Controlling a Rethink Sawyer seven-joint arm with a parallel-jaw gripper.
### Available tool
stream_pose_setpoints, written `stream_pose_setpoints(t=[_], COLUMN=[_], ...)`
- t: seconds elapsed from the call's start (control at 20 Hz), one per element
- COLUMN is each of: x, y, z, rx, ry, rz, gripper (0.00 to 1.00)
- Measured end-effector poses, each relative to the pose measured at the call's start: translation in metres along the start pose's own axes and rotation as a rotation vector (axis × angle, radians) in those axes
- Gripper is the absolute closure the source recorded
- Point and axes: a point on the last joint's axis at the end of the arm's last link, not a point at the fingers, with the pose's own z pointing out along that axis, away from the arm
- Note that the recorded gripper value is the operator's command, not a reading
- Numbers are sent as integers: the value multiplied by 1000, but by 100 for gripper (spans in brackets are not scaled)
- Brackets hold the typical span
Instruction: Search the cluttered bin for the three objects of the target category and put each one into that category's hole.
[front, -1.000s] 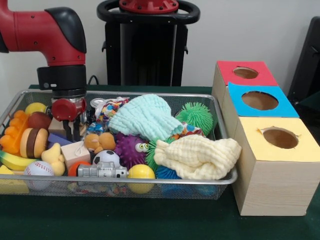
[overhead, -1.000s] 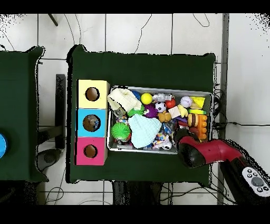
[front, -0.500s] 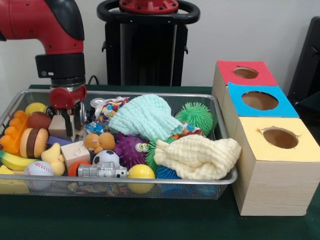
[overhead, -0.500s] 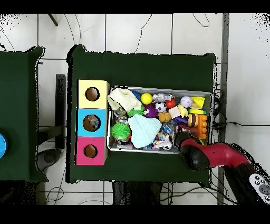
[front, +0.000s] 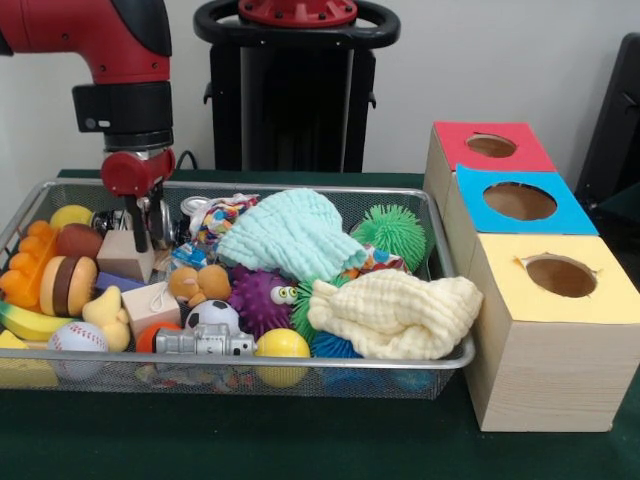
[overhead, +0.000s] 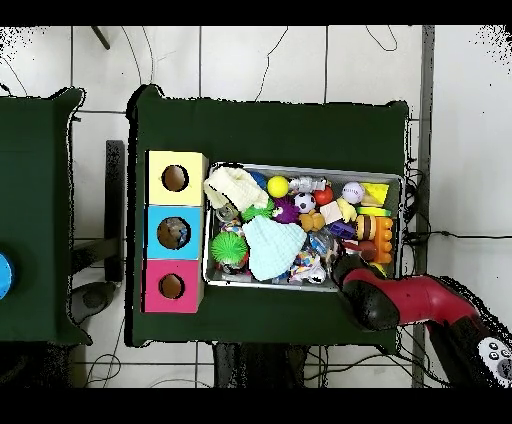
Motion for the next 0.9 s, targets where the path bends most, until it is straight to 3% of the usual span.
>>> stream_pose_setpoints(t=[0.9], x=[-6], y=[2], z=[4], rx=[-7], ry=[-10], rz=[-3], gripper=[0])
